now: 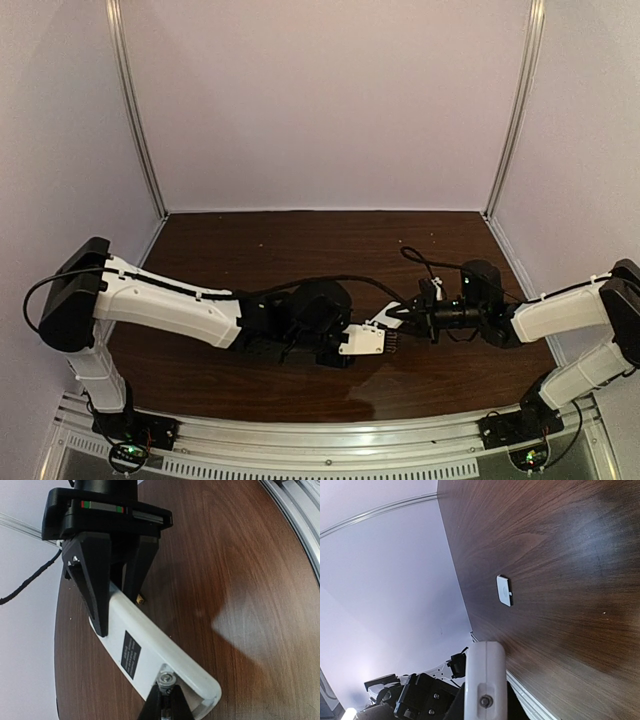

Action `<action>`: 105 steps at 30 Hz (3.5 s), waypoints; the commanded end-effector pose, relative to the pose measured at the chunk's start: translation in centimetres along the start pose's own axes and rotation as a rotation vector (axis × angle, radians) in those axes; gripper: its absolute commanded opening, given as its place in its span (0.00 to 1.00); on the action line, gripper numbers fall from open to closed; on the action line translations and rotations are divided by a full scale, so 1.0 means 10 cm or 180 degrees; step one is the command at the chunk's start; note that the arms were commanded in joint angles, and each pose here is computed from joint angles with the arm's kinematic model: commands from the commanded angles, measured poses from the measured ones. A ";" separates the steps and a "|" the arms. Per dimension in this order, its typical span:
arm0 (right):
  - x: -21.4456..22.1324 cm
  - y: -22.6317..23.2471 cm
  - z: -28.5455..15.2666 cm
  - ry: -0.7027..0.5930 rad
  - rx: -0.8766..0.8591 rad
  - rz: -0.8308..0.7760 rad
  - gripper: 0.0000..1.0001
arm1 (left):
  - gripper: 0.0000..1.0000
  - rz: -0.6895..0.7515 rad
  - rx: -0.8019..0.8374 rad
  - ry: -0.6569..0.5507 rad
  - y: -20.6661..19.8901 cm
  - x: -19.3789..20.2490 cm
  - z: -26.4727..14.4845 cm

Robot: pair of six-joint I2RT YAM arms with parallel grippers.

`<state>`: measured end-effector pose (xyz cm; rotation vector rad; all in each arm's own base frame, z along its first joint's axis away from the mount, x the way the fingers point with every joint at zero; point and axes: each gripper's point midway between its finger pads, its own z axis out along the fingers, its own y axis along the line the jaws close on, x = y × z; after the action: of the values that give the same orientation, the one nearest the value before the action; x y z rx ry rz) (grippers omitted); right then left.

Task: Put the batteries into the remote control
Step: Place the battery in the battery compartment.

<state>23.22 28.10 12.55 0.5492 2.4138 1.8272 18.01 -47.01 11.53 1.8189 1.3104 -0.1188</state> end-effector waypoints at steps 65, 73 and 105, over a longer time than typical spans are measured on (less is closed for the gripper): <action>0.78 0.65 -0.08 0.1315 -0.0695 -0.0645 0.00 | 0.23 0.0044 0.0070 -0.0321 0.09 -0.22 -0.38; 0.77 0.63 -0.07 0.1321 -0.0678 -0.0630 0.00 | 0.19 0.0075 0.0025 -0.0344 0.11 -0.27 -0.45; 0.75 0.54 -0.04 0.1314 -0.0601 -0.0601 0.00 | 0.23 0.0151 -0.0025 -0.0437 0.13 -0.44 -0.60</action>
<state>19.27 30.40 16.50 0.1506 2.4178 2.1259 13.45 -46.50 16.97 1.8523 1.1619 -0.2742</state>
